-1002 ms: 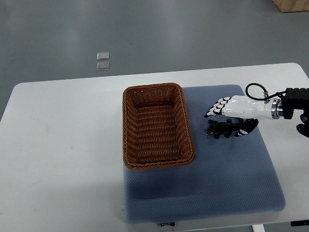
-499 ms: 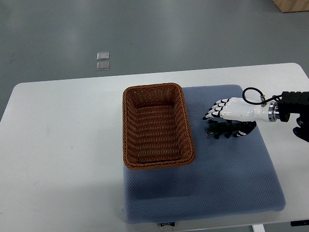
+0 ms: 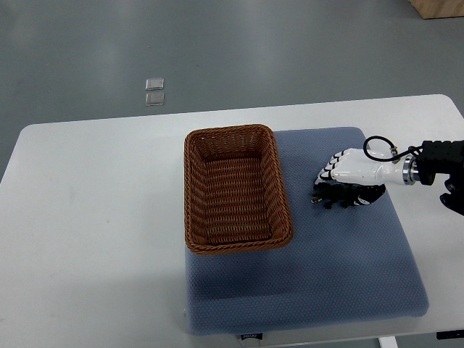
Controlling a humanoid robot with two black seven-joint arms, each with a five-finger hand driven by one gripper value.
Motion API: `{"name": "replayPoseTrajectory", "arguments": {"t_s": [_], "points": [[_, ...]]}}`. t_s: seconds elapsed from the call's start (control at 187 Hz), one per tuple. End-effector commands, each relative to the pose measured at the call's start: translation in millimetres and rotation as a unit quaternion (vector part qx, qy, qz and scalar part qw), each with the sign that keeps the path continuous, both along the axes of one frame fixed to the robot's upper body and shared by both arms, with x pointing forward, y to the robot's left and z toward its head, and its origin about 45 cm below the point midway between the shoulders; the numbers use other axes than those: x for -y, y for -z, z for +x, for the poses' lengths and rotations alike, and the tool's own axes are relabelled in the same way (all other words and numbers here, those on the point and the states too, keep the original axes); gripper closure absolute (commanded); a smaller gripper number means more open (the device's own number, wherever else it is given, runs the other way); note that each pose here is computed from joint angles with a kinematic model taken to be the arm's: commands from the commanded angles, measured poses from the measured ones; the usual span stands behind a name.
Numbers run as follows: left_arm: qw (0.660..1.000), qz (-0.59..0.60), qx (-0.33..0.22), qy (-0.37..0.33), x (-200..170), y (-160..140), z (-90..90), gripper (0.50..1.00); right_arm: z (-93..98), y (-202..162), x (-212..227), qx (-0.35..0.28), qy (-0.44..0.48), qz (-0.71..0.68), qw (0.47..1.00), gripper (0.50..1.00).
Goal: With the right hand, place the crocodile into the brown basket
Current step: 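Close the right hand's fingers around the crocodile toy and lift, then carry the held crocodile toy over the brown woven basket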
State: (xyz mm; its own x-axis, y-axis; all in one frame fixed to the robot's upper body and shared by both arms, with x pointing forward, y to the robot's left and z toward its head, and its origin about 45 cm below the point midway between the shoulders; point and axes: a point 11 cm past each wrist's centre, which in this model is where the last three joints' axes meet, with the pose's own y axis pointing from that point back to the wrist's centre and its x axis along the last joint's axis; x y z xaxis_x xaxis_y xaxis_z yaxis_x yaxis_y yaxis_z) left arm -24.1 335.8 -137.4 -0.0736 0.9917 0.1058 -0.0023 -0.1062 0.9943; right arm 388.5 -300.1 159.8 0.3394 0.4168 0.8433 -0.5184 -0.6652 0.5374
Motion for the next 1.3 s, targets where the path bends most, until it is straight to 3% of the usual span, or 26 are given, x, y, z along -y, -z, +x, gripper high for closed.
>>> {"name": "replayPoseTrajectory", "arguments": {"t_s": [0.0,0.44,1.297], "points": [[1.0,0.0,0.0,0.0,0.0,0.0,0.0,0.5,1.0,-1.1,0.1,0.002,0.001,0.0,1.0,0.767],[1.0,0.0,0.0,0.0,0.0,0.0,0.0,0.5,6.5,-8.8,2.3,0.006,0.013,0.009,1.0,0.852],[1.0,0.0,0.0,0.0,0.0,0.0,0.0,0.5,22.1,-28.4,-0.7,-0.025,0.061,0.048,0.997,0.861]]}}
